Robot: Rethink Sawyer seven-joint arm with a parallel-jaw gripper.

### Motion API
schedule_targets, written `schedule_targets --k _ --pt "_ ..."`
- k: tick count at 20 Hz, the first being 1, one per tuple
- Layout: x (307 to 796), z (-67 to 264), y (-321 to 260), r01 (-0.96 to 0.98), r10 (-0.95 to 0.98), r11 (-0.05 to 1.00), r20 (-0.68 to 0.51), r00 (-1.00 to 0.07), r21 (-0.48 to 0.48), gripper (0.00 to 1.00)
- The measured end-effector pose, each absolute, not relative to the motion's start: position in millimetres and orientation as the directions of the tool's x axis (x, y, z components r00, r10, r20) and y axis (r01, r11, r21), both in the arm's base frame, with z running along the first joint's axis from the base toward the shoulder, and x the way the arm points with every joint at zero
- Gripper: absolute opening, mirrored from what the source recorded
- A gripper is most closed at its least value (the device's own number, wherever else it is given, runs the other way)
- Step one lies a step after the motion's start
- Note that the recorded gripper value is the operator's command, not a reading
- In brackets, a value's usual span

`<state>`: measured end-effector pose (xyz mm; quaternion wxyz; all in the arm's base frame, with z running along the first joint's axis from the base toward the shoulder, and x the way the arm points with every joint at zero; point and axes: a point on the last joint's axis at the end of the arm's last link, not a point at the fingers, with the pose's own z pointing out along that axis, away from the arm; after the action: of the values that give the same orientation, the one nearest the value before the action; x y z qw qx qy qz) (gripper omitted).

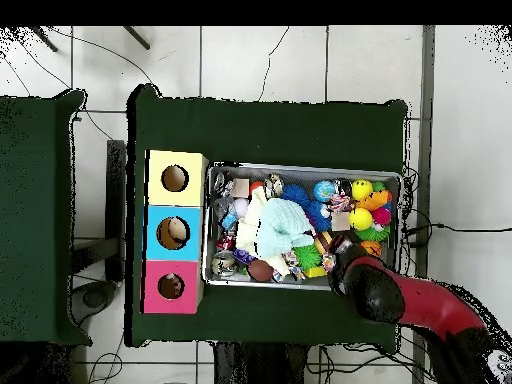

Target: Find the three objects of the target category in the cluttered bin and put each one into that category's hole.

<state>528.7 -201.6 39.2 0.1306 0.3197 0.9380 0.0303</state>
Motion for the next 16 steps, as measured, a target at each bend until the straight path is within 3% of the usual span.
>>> schedule_targets --k 7,16 --pt "587 27 -149 0.525 0.547 0.837 -0.24 -0.802 0.154 0.0" --pt "601 34 -83 0.49 0.52 0.853 -0.209 -0.828 0.179 0.0"
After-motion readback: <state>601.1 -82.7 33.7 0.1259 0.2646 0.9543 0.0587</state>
